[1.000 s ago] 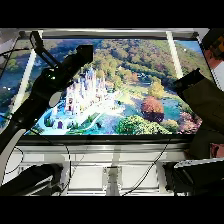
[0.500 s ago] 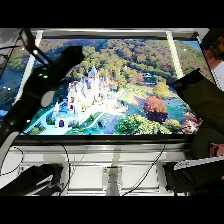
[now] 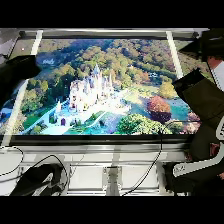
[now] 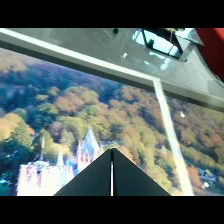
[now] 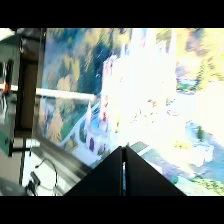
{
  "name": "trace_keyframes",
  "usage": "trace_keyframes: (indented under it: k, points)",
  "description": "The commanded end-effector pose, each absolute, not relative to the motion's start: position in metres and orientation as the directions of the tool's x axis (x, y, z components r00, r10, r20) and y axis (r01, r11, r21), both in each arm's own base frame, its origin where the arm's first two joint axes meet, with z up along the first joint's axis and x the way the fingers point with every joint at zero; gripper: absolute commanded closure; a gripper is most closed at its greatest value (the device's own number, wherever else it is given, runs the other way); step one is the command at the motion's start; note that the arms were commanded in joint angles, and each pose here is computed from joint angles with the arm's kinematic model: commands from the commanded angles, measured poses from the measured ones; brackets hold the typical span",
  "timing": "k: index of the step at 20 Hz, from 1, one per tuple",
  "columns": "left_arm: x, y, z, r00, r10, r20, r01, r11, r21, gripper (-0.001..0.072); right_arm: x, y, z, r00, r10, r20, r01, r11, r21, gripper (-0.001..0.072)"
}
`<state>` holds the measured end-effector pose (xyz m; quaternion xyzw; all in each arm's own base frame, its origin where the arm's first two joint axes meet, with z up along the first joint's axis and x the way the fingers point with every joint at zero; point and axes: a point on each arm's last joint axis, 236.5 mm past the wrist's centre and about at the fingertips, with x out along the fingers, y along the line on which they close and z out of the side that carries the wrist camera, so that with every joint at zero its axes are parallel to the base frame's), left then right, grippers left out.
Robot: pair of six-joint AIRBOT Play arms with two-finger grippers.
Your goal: Fold the clothes and pants, and hang the long-sleeved shirts on hangers.
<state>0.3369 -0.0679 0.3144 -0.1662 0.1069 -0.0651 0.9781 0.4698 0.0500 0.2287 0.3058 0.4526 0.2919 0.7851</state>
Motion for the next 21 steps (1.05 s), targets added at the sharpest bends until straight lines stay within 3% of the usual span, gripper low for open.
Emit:
trace_keyframes:
  k: [1,9,21]
  points:
    - [0.296,-0.051,0.32,0.969,-0.139,-0.206,0.067,0.944,-0.323,0.0667,0.464,0.108,0.232,0.354,0.768,-0.534,-0.255,0.628,0.735,0.0665]
    - [0.263,-0.041,0.341,0.98,-0.138,-0.143,0.083,0.938,-0.337,0.0667,0.46,0.159,0.237,0.311,0.8,-0.513,-0.324,0.597,0.734,0.0663]
    - [0.263,-0.041,0.34,0.98,-0.138,-0.144,0.083,0.938,-0.337,0.0667,0.459,0.16,0.237,0.309,0.8,-0.514,-0.326,0.597,0.734,0.0664]
